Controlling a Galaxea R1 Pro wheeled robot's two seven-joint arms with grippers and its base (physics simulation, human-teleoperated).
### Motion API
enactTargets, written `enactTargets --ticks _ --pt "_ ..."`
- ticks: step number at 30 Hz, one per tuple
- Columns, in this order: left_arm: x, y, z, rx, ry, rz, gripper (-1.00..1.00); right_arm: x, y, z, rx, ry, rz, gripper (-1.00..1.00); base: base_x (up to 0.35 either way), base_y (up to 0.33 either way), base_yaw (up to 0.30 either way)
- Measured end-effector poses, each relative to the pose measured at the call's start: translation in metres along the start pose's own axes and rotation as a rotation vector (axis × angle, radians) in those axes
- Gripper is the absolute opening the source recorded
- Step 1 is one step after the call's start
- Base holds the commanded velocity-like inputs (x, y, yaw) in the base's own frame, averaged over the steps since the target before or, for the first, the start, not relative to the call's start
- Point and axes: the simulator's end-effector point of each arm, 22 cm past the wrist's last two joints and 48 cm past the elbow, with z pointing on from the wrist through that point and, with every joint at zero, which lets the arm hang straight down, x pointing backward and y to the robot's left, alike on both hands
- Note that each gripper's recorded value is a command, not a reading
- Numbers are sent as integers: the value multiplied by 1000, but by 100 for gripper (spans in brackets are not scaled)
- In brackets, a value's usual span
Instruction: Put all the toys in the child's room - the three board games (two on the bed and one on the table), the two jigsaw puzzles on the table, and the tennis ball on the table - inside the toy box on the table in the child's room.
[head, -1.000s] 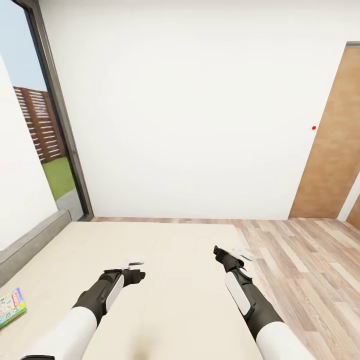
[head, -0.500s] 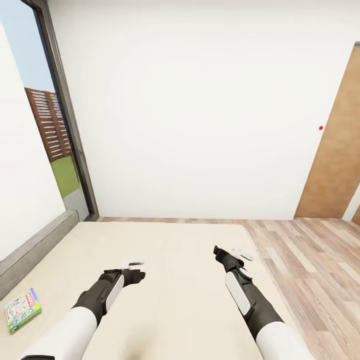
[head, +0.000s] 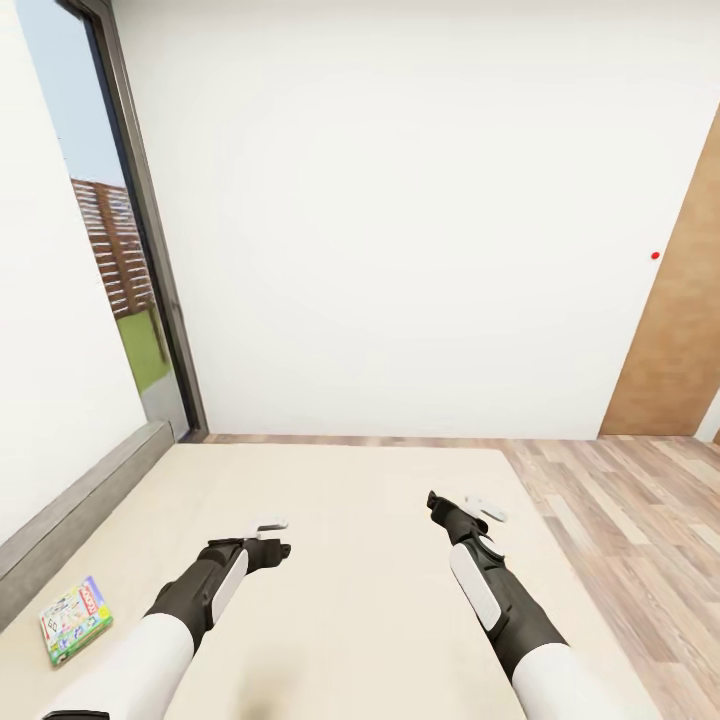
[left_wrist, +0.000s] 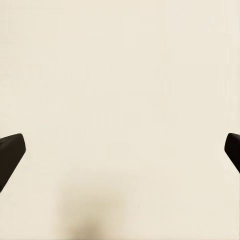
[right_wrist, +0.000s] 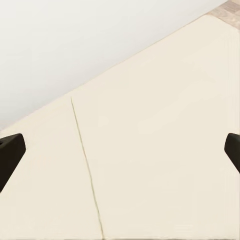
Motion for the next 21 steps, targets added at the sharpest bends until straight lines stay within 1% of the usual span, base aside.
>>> enactTargets --ticks 21 --pt "0 0 0 0 0 0 100 0 0 0 0 0 0 100 0 227 0"
